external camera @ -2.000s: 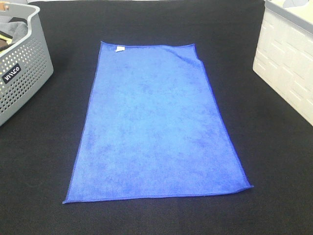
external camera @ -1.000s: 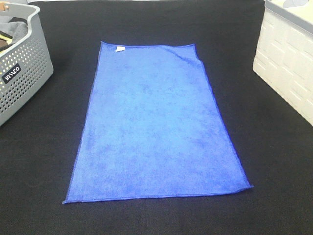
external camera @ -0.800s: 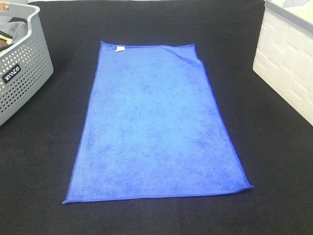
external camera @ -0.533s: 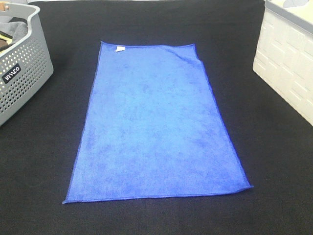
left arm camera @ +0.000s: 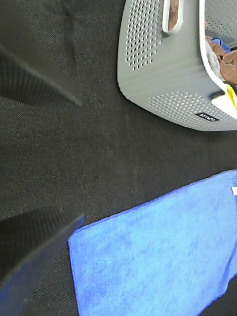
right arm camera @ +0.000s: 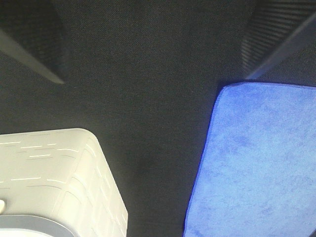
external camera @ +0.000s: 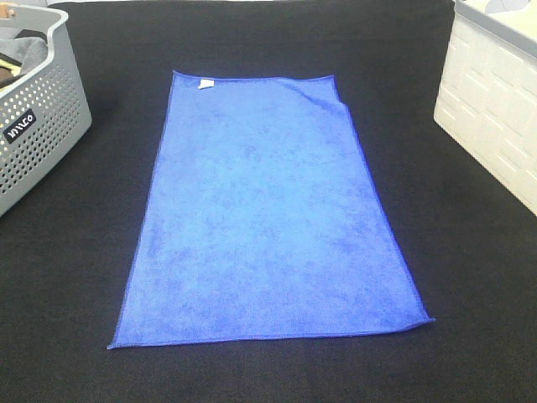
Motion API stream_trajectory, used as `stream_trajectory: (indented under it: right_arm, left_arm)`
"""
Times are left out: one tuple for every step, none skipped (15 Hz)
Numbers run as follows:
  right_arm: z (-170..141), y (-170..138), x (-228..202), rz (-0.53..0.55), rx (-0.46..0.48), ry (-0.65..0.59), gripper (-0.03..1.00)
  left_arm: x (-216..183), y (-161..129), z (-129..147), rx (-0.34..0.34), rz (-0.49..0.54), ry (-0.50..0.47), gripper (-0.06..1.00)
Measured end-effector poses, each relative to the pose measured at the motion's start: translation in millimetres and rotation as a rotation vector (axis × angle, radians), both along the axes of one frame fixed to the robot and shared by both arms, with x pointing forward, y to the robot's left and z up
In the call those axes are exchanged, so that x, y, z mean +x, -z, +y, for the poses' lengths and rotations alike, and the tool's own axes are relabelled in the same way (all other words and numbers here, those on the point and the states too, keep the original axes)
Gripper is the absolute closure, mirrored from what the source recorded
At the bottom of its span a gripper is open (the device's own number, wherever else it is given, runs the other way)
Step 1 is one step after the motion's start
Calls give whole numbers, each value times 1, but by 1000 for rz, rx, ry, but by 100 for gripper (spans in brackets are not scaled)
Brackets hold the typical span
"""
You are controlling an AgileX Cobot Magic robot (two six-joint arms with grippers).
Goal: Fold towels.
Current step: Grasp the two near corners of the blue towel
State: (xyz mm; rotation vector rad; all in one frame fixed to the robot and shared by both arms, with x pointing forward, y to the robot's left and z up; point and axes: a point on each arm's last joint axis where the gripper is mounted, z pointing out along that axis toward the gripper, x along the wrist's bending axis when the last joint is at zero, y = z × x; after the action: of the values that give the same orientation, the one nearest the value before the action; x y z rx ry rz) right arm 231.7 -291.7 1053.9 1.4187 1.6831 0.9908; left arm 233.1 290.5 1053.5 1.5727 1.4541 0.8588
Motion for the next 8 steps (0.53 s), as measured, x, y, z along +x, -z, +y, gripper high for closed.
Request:
stream_trajectory:
  right_arm:
    - [0, 0, 0, 0, 0, 0, 9]
    - [0, 0, 0, 0, 0, 0, 9]
    - [0, 0, 0, 0, 0, 0, 9]
    - [0, 0, 0, 0, 0, 0, 9]
    - [0, 0, 0, 0, 0, 0, 9]
    - [0, 0, 0, 0, 0, 0, 9]
    - [0, 0, 0, 0, 0, 0, 9]
    - [0, 0, 0, 0, 0, 0, 9]
  left_arm:
    - [0, 0, 0, 0, 0, 0, 37]
    - [0, 0, 0, 0, 0, 0, 37]
    - [0, 0, 0, -1, 0, 1, 37]
    - [0, 0, -1, -8, 0, 6, 37]
    - [0, 0, -1, -11, 0, 7, 37]
    - [0, 0, -1, -11, 0, 7, 37]
    - [0, 0, -1, -11, 0, 7, 37]
    - [0, 0, -1, -12, 0, 8, 37]
